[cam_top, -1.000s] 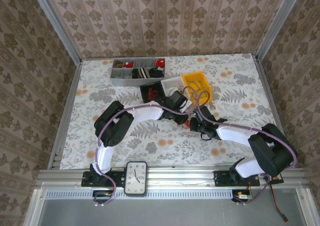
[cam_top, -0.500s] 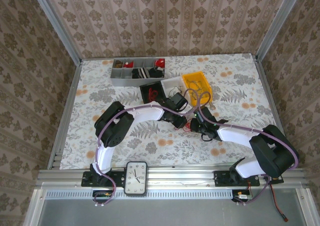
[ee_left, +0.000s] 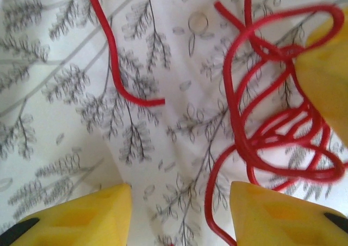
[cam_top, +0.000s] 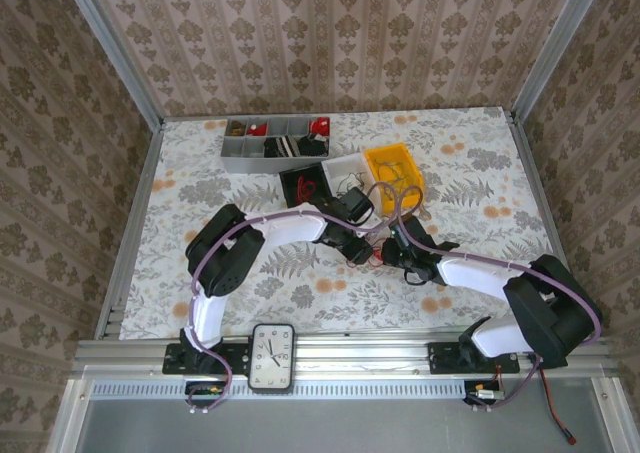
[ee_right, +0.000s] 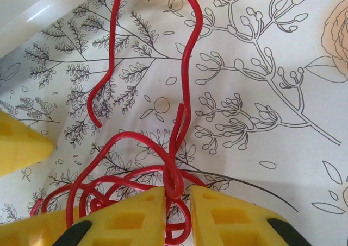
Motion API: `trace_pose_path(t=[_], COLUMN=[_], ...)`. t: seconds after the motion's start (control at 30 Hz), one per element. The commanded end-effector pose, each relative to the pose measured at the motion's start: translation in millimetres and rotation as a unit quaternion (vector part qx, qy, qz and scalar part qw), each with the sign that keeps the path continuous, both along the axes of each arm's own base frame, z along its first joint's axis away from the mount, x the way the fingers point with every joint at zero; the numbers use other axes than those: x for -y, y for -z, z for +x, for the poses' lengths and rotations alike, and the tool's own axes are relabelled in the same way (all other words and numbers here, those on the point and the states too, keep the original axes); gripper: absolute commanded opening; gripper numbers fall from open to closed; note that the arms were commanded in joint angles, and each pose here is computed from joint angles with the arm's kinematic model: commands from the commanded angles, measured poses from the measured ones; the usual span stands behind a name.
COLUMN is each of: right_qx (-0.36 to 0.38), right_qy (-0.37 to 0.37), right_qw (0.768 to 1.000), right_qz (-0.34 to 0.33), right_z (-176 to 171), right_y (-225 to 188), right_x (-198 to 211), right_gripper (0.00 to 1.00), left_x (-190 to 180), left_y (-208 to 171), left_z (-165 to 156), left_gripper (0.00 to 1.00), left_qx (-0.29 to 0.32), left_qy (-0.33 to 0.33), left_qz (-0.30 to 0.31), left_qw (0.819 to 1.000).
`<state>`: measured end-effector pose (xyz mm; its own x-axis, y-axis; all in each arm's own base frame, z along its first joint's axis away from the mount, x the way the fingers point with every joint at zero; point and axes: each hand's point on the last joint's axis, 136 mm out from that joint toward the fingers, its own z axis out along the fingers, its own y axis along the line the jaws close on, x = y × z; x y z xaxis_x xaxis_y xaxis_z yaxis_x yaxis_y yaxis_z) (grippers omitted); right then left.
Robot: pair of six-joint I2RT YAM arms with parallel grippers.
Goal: Untangle the cables
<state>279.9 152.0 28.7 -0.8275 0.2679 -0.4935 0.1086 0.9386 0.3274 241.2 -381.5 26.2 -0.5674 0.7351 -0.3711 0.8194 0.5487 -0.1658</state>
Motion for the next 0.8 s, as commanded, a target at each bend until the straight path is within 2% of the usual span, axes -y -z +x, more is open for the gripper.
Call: trace_pose_path(t=[0.0, 0.23, 0.3, 0.4, 0.63, 0.77], right_qx=[-0.001, -0.003, -0.001, 0.002, 0.002, 0.001], right_qy=[0.016, 0.019, 0.017, 0.016, 0.017, 0.016], right_qw=[0.999, 0.999, 0.999, 0.999, 0.999, 0.999], right_qz=[-0.031, -0.032, -0.03, -0.029, -0.03, -0.028], right_z=[-5.1, -3.8, -2.9, -4.2, -5.2, -4.4], right_y=[4.8, 6.5, 5.2, 4.7, 5.0, 5.3], right_x=[14.3, 14.1, 13.0, 13.6, 14.9, 13.6], right_gripper=[0.19, 0.18, 0.18, 0.18, 0.18, 0.18], left_x=[-28.9, -27.1, -22.1, -16.0, -9.0, 2.8], left_y=[3.8, 13.0, 14.5, 6.5, -45.7, -69.4], left_z=[-32.9, -29.5, -26.8, -15.2, 8.9, 10.6], left_gripper=[0.51, 0.39, 0.39, 0.47, 0.51, 0.52], left_qx=[-0.04, -0.036, -0.022, 0.027, 0.119, 0.112], left_qy=[0.033, 0.024, 0.024, 0.02, 0.019, 0.036], left_qz=[0.05, 0.062, 0.06, 0.046, -0.037, -0.105], left_qw=[0.997, 0.997, 0.998, 0.998, 0.992, 0.987])
